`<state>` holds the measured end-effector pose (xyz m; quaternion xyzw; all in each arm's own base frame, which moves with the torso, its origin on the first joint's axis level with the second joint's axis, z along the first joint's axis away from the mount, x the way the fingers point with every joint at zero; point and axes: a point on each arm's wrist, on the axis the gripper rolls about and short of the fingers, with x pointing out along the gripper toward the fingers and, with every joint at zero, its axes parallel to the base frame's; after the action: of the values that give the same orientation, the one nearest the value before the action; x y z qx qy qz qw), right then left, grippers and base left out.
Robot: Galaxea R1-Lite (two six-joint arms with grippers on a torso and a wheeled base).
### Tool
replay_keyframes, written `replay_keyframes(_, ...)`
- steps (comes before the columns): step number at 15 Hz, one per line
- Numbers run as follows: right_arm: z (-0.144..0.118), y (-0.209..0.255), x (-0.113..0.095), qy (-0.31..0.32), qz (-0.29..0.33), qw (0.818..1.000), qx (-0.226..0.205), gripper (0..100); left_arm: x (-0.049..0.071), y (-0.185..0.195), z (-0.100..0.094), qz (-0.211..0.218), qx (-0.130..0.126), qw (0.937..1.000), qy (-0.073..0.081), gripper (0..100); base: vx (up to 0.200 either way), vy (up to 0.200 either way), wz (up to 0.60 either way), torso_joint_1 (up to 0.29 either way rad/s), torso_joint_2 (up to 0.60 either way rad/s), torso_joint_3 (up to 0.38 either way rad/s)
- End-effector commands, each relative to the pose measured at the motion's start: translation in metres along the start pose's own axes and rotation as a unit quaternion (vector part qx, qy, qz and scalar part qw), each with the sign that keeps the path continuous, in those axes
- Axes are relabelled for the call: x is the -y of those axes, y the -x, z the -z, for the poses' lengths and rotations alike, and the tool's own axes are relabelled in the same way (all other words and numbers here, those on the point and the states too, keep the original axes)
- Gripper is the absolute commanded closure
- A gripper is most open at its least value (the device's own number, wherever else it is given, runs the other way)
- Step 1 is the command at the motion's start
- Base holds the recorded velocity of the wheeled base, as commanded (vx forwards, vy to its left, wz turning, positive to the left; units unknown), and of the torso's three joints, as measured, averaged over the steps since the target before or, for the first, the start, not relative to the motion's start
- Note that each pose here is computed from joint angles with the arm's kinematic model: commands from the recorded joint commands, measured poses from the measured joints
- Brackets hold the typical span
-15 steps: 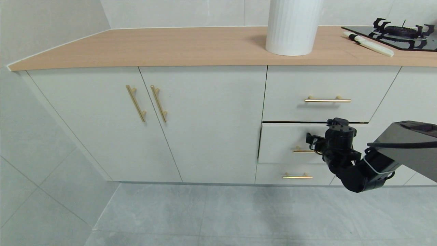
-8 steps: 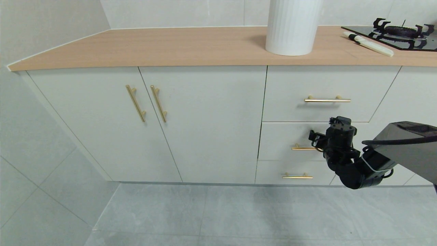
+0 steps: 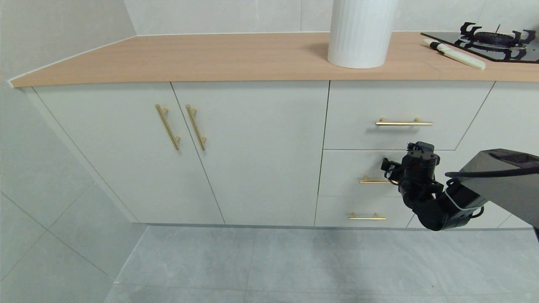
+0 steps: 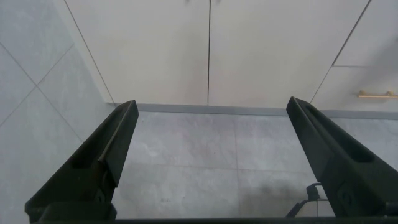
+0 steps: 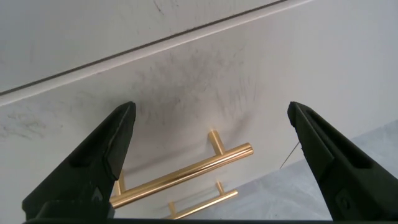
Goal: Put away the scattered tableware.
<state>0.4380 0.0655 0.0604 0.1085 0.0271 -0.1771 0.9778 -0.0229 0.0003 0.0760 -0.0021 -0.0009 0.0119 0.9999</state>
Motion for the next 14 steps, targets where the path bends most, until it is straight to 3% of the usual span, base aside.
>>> replay_keyframes(1, -0.005, 0.001, -0.001, -0.003, -0.002, 1.0, 0.005, 0, 0.0, 0.0, 0.0, 0.0, -0.001, 1.0, 0.0, 0, 0.0, 0.0, 0.0, 0.0, 0.0, 0.0)
replay_keyframes(4, -0.007, 0.002, 0.0, -0.004, -0.002, 1.0, 0.007, 0, 0.0, 0.0, 0.0, 0.0, -0.001, 1.0, 0.0, 0, 0.0, 0.0, 0.0, 0.0, 0.0, 0.0)
replay_keyframes(7, -0.029, 0.009, 0.001, -0.016, -0.005, 1.0, 0.024, 0, 0.0, 0.0, 0.0, 0.0, -0.001, 1.0, 0.0, 0, 0.0, 0.0, 0.0, 0.0, 0.0, 0.0)
replay_keyframes(10, -0.009, 0.004, 0.002, -0.005, -0.001, 1.0, 0.005, 0, 0.0, 0.0, 0.0, 0.0, -0.001, 1.0, 0.0, 0, 0.0, 0.0, 0.0, 0.0, 0.0, 0.0)
replay_keyframes(14, -0.008, 0.003, 0.002, -0.004, -0.002, 1.0, 0.004, 0, 0.0, 0.0, 0.0, 0.0, -0.001, 1.0, 0.0, 0, 0.0, 0.0, 0.0, 0.0, 0.0, 0.0)
